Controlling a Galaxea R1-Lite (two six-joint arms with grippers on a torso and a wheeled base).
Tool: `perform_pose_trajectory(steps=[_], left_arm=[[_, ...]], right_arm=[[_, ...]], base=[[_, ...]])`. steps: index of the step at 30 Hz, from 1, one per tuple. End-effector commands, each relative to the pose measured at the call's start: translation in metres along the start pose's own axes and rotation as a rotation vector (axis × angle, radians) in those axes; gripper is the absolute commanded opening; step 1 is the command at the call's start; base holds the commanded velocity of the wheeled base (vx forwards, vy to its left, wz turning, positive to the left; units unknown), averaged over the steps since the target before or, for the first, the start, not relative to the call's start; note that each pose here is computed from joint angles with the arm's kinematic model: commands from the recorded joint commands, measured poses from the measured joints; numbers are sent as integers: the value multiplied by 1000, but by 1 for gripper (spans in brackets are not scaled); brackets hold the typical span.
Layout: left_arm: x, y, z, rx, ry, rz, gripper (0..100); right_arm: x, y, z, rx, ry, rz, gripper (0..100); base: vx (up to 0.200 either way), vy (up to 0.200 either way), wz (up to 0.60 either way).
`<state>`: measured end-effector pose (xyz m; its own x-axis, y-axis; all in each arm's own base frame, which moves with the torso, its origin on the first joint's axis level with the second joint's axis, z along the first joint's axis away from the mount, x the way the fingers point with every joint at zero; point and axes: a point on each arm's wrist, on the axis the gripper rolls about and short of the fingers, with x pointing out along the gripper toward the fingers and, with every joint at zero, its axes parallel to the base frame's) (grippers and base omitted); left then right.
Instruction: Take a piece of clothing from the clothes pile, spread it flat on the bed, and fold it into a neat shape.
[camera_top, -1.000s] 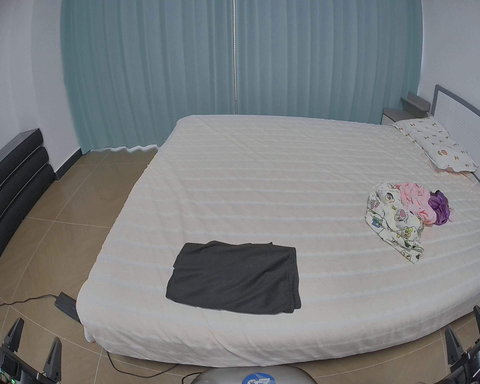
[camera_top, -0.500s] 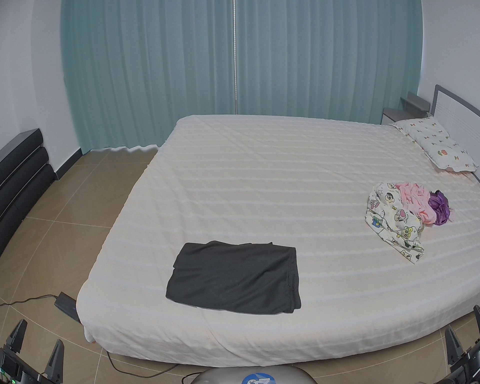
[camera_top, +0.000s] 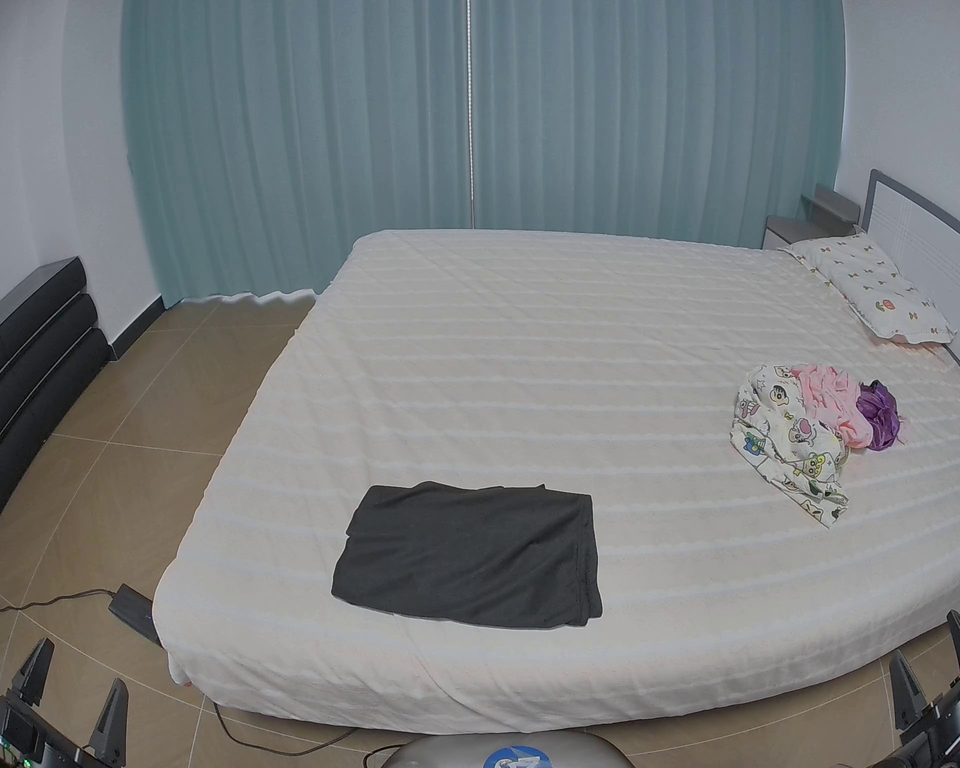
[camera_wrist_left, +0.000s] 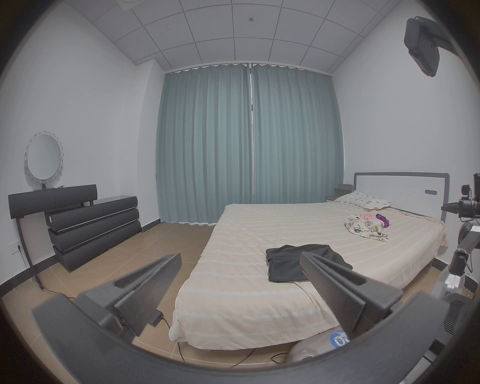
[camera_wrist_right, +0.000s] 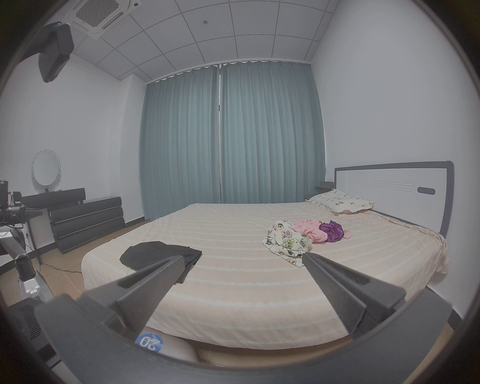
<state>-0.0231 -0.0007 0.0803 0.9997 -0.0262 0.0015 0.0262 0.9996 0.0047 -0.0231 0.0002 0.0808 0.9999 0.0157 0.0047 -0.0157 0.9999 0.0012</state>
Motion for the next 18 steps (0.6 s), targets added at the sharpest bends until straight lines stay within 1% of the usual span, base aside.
perform_pose_trajectory(steps=[1,18], left_arm=[[0,0,-4,0,3,0,100],[0,0,-4,0,3,0,100]], right_arm=[[0,0,-5,-1,5,1,100],[0,0,-5,2,5,3,100]], base=[[0,0,0],[0,0,0]])
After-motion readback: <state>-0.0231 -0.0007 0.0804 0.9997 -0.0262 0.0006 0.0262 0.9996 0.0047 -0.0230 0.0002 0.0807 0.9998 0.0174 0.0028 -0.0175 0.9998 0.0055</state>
